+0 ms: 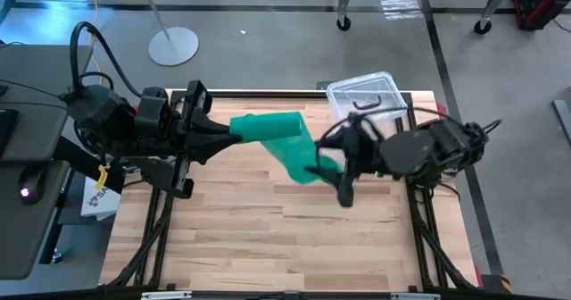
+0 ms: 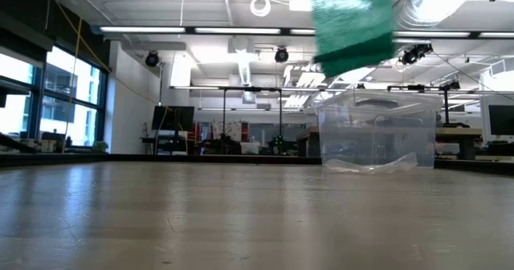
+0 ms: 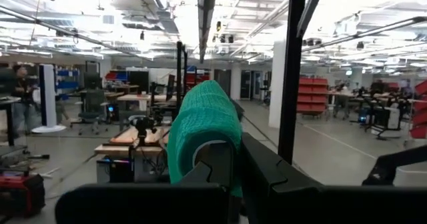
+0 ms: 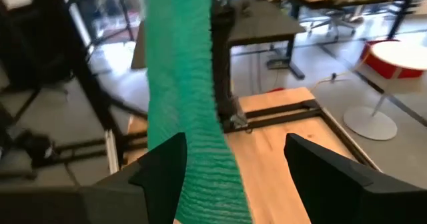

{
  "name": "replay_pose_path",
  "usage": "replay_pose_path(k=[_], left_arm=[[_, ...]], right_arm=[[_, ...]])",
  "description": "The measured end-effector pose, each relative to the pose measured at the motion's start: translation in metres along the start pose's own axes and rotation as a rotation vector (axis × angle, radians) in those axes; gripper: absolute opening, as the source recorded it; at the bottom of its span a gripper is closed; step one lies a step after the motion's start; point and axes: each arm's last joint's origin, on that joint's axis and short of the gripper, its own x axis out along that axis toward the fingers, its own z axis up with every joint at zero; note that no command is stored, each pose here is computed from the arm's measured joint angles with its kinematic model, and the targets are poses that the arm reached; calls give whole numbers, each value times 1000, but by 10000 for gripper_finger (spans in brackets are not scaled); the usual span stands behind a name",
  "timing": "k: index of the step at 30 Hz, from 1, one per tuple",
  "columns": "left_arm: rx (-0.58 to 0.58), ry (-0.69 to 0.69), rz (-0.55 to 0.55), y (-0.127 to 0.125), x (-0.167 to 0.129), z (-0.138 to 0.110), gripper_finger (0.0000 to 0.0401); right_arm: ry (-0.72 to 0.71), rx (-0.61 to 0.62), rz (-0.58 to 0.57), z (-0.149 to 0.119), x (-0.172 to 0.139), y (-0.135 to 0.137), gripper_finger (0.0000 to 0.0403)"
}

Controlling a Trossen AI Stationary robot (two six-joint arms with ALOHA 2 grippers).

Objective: Roll bandage
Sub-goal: Roll the green bandage

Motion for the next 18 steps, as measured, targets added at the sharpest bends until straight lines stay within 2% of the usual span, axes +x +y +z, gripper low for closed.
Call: replay_pose_path(k=[3, 9, 18], left_arm=[[-2, -1, 8, 2, 1, 0, 7], [-8, -1, -19, 2, 1, 0, 7], [-57, 3, -50, 1, 1, -1, 7]], right_arm=[[40, -21, 2, -5, 9, 3, 246], [96, -9, -17, -6, 18, -15, 246], [85, -27, 92, 2, 27, -29, 246]])
